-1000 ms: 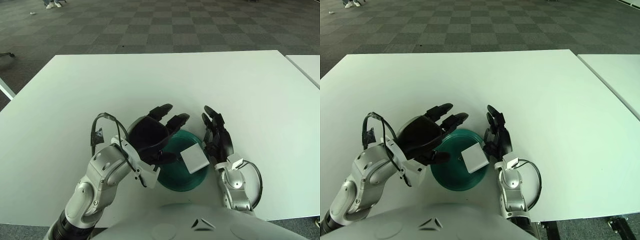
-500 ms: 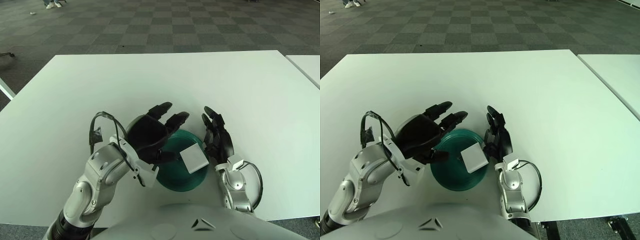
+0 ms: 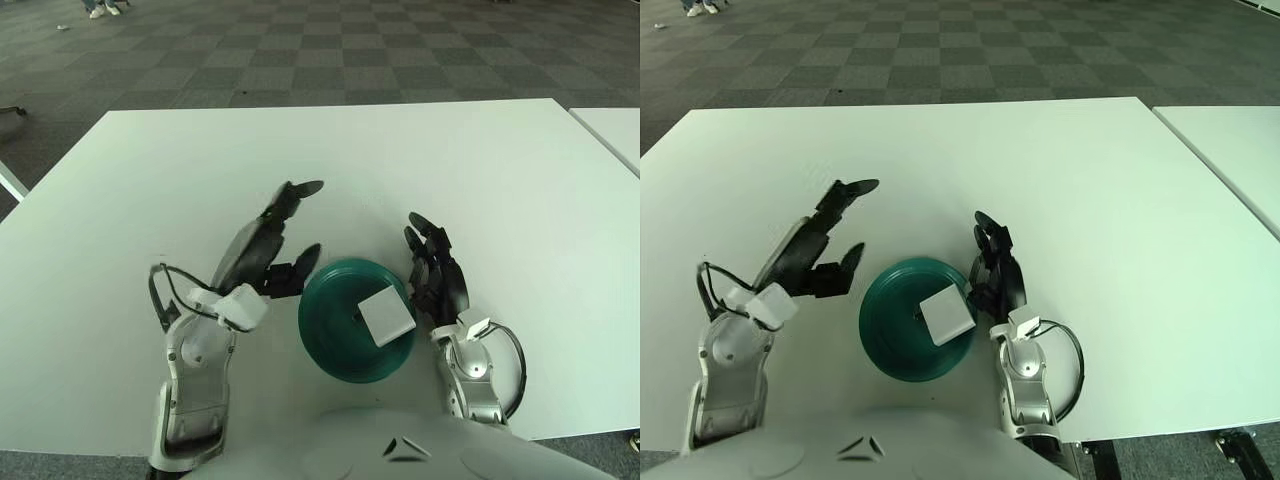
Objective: Put the charger into the plate.
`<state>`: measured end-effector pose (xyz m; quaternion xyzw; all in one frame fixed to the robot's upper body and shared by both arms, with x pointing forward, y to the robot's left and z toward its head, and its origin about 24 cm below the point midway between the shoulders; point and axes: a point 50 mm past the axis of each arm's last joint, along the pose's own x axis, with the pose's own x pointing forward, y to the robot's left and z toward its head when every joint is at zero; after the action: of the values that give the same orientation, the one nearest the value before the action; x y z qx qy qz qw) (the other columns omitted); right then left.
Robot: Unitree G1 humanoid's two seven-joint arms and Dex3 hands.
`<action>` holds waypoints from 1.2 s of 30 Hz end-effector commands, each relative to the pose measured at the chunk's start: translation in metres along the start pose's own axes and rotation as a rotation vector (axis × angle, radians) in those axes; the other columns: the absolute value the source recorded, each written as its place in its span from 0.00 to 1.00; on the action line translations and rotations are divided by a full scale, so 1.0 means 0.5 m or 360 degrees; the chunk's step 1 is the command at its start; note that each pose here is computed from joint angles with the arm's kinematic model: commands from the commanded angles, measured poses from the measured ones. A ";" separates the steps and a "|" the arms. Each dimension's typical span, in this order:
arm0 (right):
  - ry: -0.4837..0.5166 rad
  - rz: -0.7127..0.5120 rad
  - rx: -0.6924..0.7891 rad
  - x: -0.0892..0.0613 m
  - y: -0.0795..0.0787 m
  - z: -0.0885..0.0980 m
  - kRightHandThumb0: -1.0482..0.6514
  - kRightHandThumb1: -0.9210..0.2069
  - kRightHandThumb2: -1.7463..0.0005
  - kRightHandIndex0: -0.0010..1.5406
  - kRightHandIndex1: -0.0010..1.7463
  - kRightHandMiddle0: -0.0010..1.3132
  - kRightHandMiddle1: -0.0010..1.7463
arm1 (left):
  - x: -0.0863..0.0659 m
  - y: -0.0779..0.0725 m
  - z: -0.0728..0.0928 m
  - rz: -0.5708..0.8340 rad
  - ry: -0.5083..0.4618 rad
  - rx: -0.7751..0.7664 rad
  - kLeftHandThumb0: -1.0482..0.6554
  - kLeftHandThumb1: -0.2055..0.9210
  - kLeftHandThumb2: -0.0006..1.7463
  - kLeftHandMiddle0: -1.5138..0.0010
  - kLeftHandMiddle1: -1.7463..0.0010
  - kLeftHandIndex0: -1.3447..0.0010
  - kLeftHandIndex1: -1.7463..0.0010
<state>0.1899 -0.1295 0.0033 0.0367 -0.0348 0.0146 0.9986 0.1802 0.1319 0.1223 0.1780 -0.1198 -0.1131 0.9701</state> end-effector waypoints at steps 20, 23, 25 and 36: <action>0.0357 -0.0167 0.0133 -0.079 -0.051 -0.076 0.18 0.00 0.51 0.19 0.02 0.00 0.42 | -0.108 -0.091 -0.180 0.0714 0.0393 -0.1198 0.10 1.00 0.56 0.83 0.94 1.00 0.51; 0.0349 -0.0165 0.0138 -0.077 -0.050 -0.074 0.18 0.00 0.51 0.19 0.02 0.00 0.42 | -0.118 -0.092 -0.218 0.0683 0.0443 -0.1140 0.10 1.00 0.56 0.80 0.94 1.00 0.48; 0.0347 -0.0166 0.0137 -0.077 -0.050 -0.073 0.18 0.00 0.51 0.20 0.02 0.00 0.42 | -0.119 -0.091 -0.232 0.0681 0.0454 -0.1116 0.10 1.00 0.57 0.79 0.93 1.00 0.46; 0.0355 -0.0157 0.0103 -0.077 -0.059 -0.070 0.19 0.00 0.50 0.19 0.02 0.00 0.41 | -0.116 -0.103 -0.243 0.0664 0.0433 -0.1030 0.10 1.00 0.57 0.79 0.94 1.00 0.49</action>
<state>0.1839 -0.1424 -0.0006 0.0719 -0.0214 -0.0025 0.9972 0.1518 0.1501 -0.0030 -0.1330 -0.0247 0.0711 0.9883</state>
